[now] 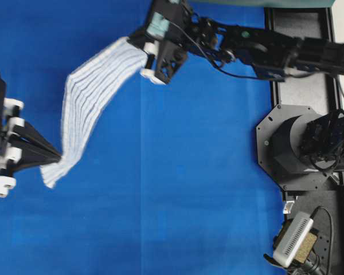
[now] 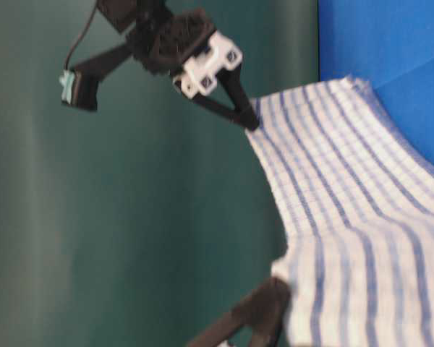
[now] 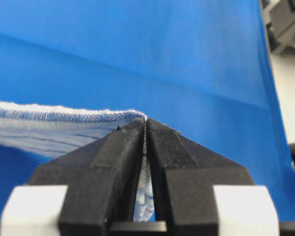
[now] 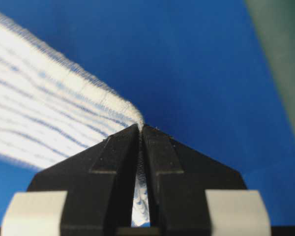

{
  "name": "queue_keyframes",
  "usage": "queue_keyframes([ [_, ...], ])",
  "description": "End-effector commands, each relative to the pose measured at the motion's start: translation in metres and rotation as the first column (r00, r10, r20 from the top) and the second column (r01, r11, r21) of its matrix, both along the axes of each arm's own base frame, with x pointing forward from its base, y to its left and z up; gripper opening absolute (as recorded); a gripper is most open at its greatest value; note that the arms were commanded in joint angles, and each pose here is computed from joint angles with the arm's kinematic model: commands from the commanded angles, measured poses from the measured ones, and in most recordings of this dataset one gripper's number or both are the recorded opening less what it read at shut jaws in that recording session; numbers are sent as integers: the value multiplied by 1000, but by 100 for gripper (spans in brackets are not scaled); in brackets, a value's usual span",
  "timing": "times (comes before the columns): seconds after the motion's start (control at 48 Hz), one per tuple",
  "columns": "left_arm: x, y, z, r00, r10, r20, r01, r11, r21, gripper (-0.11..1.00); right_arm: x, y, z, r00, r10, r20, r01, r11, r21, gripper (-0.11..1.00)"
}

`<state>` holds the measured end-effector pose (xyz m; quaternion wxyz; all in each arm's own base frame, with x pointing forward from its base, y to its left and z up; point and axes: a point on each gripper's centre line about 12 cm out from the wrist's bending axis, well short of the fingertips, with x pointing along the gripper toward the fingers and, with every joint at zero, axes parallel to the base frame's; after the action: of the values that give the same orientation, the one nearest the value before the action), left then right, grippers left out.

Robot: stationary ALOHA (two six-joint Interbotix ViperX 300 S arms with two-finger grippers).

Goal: Fold the blue towel.

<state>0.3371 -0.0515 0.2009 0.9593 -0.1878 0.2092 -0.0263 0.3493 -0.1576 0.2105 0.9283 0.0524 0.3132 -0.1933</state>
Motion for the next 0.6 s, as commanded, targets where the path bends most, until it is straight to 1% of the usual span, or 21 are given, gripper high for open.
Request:
queue_keyframes([
  [0.0,14,-6,12,998,-10,55,10,1000,-6,4,9,-13,19,999,-6,47,8,999,-45,18],
  [0.25,33,-12,10,998,-17,64,18,1000,-8,4,24,-30,27,999,2,49,3,995,-104,18],
  [0.479,48,-15,11,995,-17,96,18,1000,-12,4,28,-41,32,998,-3,64,11,990,-137,18],
  [0.583,59,-17,9,994,-18,110,19,1000,-8,4,27,-43,30,998,-4,62,12,990,-142,18],
])
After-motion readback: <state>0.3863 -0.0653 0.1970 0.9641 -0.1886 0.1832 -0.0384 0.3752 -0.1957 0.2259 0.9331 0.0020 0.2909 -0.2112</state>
